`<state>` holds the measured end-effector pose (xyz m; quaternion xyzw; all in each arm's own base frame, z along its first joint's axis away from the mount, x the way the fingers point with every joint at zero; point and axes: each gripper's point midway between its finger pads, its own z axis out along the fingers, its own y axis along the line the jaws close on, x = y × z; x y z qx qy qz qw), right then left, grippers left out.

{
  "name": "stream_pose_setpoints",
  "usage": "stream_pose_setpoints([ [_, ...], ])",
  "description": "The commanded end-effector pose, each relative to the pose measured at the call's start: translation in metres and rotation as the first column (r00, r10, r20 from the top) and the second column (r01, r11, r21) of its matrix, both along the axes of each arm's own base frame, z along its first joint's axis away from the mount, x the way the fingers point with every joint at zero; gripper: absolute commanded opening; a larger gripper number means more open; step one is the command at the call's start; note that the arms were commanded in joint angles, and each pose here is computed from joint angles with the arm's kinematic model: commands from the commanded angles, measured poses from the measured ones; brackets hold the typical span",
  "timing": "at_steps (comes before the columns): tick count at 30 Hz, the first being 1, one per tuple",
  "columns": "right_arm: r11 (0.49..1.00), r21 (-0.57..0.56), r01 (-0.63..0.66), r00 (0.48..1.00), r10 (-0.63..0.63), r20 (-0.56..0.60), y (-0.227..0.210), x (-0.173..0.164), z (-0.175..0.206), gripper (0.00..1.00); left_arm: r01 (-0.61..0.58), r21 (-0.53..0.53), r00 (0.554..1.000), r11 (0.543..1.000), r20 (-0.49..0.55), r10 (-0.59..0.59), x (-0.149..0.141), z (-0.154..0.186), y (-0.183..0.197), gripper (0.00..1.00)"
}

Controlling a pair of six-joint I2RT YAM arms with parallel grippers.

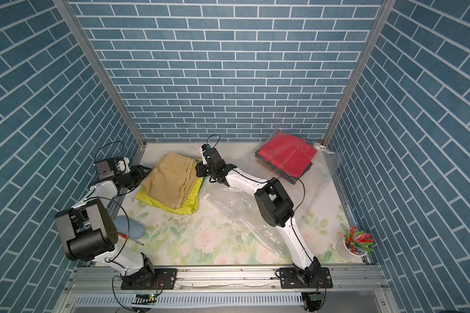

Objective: Take the trousers out of the vacuum bag
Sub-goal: Place the trousers at the center of the board.

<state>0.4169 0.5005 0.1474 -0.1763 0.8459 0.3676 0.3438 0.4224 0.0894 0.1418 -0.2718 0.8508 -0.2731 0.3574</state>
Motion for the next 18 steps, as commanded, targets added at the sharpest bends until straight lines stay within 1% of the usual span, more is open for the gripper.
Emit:
stream_pose_setpoints([
  [1,0.996,0.06,0.067,0.991,-0.073,0.113,-0.024,0.028,0.05,0.0,0.014,0.01,1.0,1.0,-0.028,-0.014,-0.005,-0.004,-0.005,0.56],
  [3,0.996,0.059,0.061,0.992,-0.067,0.103,-0.026,0.031,0.047,0.0,-0.008,0.028,0.997,1.0,-0.079,0.01,-0.009,-0.015,0.0,0.56],
  [10,0.998,0.045,0.034,0.997,-0.037,0.068,-0.02,0.032,0.028,0.0,-0.067,0.099,0.976,0.993,-0.2,0.086,-0.023,-0.041,0.016,0.56],
  [11,0.998,0.047,0.033,0.997,-0.036,0.062,-0.019,0.032,0.026,0.04,-0.08,0.112,0.971,0.99,-0.217,0.103,-0.025,-0.044,0.019,0.57],
  [12,0.998,0.046,0.034,0.998,-0.037,0.056,-0.019,0.032,0.023,0.06,-0.086,0.121,0.97,0.989,-0.217,0.111,-0.024,-0.042,0.021,0.61],
  [13,0.998,0.045,0.033,0.998,-0.035,0.052,-0.018,0.032,0.021,0.1,-0.09,0.125,0.971,0.988,-0.21,0.115,-0.023,-0.041,0.022,0.67],
  [14,0.999,0.041,0.034,0.998,-0.036,0.047,-0.018,0.032,0.018,0.14,-0.095,0.132,0.974,0.987,-0.195,0.119,-0.022,-0.036,0.023,0.73],
  [16,0.999,0.027,0.044,0.998,-0.045,0.044,-0.021,0.034,0.016,0.22,-0.107,0.15,0.978,0.983,-0.162,0.131,-0.019,-0.025,0.026,0.81],
  [18,0.998,-0.002,0.061,0.997,-0.061,0.053,-0.026,0.035,0.016,0.34,-0.124,0.18,0.983,0.976,-0.111,0.146,-0.017,-0.008,0.03,0.9],
])
